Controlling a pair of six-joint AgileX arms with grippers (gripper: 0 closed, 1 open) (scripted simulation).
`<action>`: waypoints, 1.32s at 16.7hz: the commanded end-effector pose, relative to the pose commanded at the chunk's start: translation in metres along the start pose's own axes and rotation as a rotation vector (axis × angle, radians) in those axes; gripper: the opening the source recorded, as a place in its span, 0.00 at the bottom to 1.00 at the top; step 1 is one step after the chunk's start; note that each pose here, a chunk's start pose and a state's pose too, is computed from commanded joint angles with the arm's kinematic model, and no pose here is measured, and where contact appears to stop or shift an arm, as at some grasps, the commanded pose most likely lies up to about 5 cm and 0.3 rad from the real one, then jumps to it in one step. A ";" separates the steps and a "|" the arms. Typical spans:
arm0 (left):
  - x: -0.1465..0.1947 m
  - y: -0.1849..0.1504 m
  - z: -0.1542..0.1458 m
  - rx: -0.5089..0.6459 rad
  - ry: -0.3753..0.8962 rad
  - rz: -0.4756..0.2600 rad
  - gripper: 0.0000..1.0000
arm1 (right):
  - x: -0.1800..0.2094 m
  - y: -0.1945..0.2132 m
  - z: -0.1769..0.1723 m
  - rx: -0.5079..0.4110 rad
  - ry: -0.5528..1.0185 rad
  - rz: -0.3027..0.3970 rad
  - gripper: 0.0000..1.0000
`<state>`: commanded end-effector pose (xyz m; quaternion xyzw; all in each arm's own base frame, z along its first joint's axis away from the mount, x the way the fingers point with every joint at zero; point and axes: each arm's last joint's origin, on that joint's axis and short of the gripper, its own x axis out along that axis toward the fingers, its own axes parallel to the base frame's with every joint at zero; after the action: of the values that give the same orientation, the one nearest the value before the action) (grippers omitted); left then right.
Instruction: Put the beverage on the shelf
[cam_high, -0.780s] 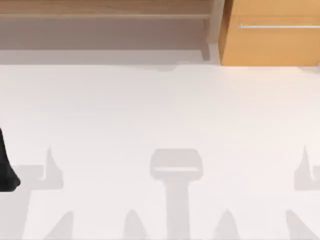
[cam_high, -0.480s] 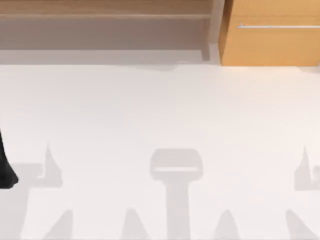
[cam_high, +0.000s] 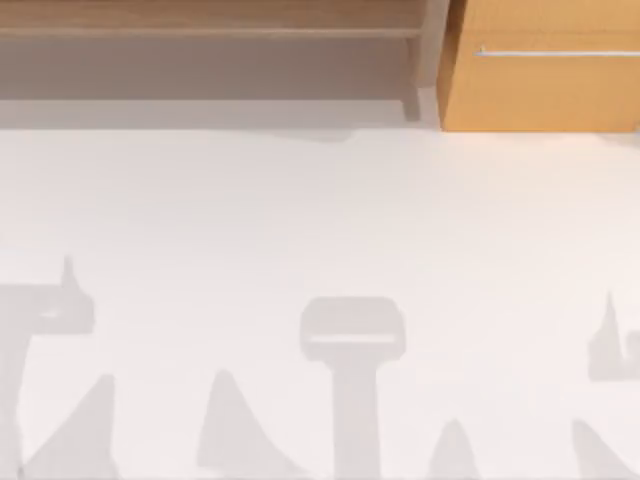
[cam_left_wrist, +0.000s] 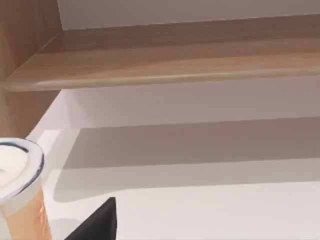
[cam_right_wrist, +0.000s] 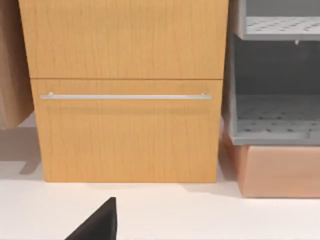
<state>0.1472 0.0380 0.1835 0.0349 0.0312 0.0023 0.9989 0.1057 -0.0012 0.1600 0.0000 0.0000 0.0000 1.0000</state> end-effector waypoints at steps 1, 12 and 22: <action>0.007 0.009 0.001 0.002 0.007 -0.002 1.00 | 0.000 0.000 0.000 0.000 0.000 0.000 1.00; 0.065 0.131 -0.067 -0.049 0.038 -0.025 1.00 | 0.000 0.000 0.000 0.000 0.000 0.000 1.00; 0.067 0.160 -0.109 -0.079 0.035 -0.035 1.00 | 0.000 0.000 0.000 0.000 0.000 0.000 1.00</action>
<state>0.2065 0.2057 0.0815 -0.0053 0.0492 -0.0133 0.9987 0.1057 -0.0012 0.1600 0.0000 0.0000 0.0000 1.0000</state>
